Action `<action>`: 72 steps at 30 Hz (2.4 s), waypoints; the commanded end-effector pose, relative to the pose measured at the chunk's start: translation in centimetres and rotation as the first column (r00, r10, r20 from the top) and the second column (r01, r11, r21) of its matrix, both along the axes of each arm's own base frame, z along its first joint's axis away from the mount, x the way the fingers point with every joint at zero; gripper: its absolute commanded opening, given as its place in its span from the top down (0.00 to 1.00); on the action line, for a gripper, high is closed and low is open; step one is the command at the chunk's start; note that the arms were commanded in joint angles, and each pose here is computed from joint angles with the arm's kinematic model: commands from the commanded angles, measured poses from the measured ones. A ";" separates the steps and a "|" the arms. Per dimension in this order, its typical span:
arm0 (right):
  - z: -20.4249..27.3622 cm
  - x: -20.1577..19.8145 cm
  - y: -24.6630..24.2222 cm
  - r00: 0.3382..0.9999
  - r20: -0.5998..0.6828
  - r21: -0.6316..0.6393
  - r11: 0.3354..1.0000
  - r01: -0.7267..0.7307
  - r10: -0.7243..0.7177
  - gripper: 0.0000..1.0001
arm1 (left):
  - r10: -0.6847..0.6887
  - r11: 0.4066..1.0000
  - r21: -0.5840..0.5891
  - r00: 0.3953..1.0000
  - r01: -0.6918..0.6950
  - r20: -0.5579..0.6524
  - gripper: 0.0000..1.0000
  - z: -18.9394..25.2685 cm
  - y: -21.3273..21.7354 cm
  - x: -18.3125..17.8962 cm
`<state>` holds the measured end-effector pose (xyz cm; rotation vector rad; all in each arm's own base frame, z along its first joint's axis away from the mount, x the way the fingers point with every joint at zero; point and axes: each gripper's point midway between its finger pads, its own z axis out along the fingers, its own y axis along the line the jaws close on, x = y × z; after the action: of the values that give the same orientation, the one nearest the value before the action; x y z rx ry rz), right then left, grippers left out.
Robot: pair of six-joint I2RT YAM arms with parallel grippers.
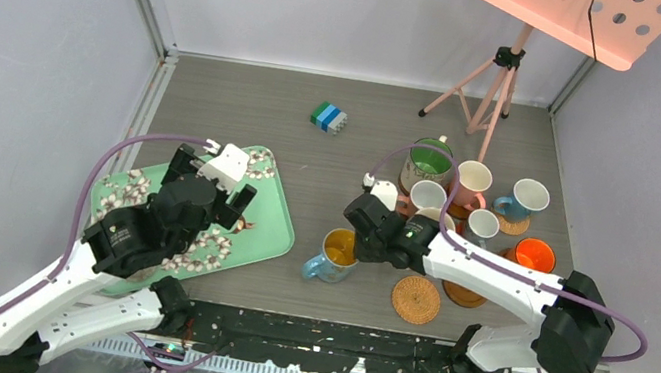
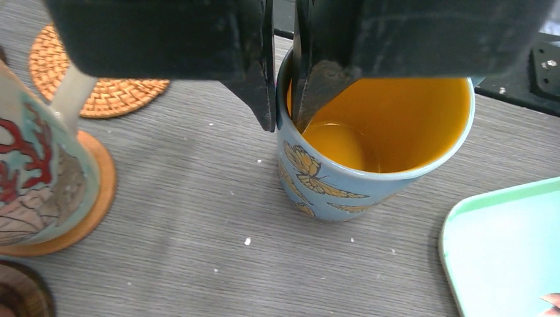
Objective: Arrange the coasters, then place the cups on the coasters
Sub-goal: Pick up the cup at the center of the board, then place the cup on the coaster.
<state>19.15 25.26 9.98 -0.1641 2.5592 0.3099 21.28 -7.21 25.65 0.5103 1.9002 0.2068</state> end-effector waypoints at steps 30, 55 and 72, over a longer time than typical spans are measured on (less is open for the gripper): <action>23.8 4.1 -15.6 0.842 0.342 0.242 0.905 0.350 -0.417 0.95 | -0.011 0.999 -0.042 1.000 0.012 0.013 0.00 0.6 -0.3 -0.1; 24.2 3.4 -27.1 0.305 0.127 0.275 0.329 0.903 -0.944 0.95 | -0.135 0.980 -0.179 0.956 0.090 -0.260 0.00 -1.6 -4.9 -2.2; 15.4 -0.2 -26.6 0.195 -0.093 0.205 0.173 0.963 -0.976 0.95 | -0.241 0.960 -0.240 0.867 0.146 -0.435 0.01 -1.6 -6.7 -5.3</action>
<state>18.29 -1.63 24.34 1.4512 2.1425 -0.1292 16.99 -13.92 23.65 0.6226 2.2639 -0.2182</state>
